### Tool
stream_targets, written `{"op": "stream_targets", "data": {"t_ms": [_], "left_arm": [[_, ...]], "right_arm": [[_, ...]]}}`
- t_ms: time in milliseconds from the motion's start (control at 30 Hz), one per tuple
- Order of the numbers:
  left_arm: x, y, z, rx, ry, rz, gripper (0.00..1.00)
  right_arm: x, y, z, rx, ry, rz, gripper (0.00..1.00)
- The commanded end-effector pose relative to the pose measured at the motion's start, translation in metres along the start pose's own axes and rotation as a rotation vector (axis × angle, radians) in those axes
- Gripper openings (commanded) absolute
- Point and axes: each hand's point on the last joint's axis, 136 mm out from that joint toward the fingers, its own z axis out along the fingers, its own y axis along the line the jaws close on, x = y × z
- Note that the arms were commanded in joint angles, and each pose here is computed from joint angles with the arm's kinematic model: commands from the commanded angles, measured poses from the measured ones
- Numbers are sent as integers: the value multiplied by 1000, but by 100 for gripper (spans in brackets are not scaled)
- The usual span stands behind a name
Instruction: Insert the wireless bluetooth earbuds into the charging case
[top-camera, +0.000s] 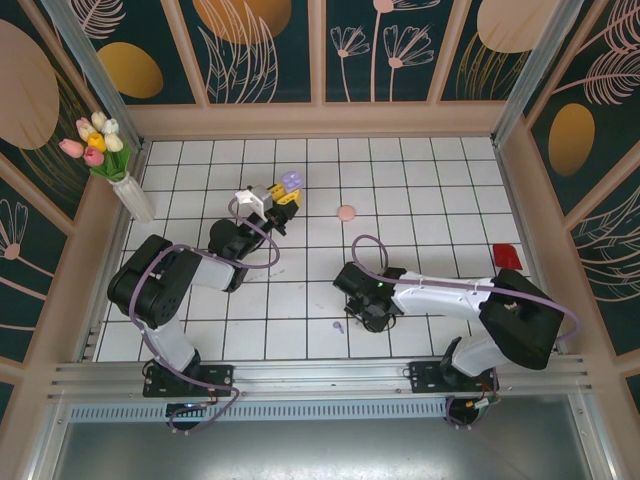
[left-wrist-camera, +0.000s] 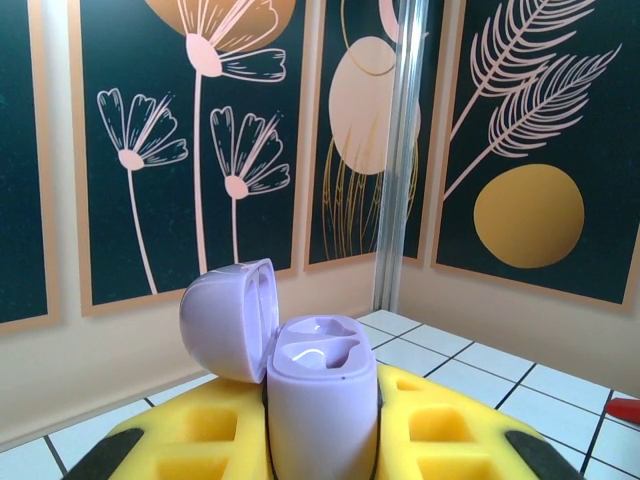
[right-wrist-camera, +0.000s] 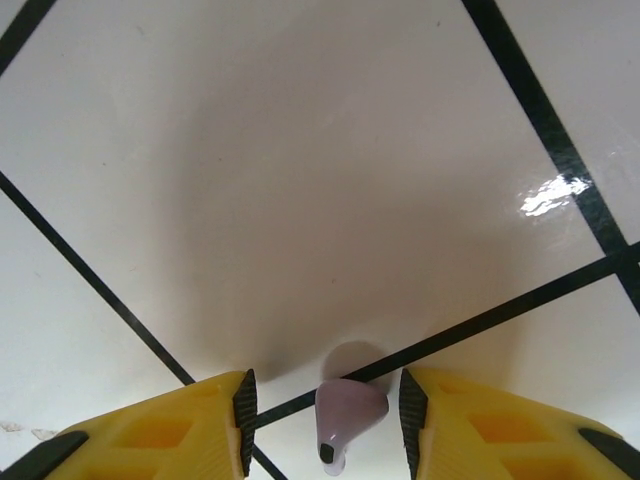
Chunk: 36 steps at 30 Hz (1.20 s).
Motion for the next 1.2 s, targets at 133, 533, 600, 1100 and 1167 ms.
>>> {"op": "stream_targets", "data": {"t_ms": [133,533,600,1100,1167], "left_arm": [[-52,-18,-2,72,-211,90,0],[-50,-18,1,75,-201,77,0],[-50,-18,1,76,-199,77,0],[-42,-23,3,107,-157,79,1],[-40,-25,4,119,-147,77,1]], "right_arm": [[3,-5,9,32,7,-20,38],[1,9,13,84,13,-193,24],[-2,12,14,99,1,-228,22],[-76,54,-12,-40,-209,-318,19],[-90,58,-17,-67,-249,-326,19]]}}
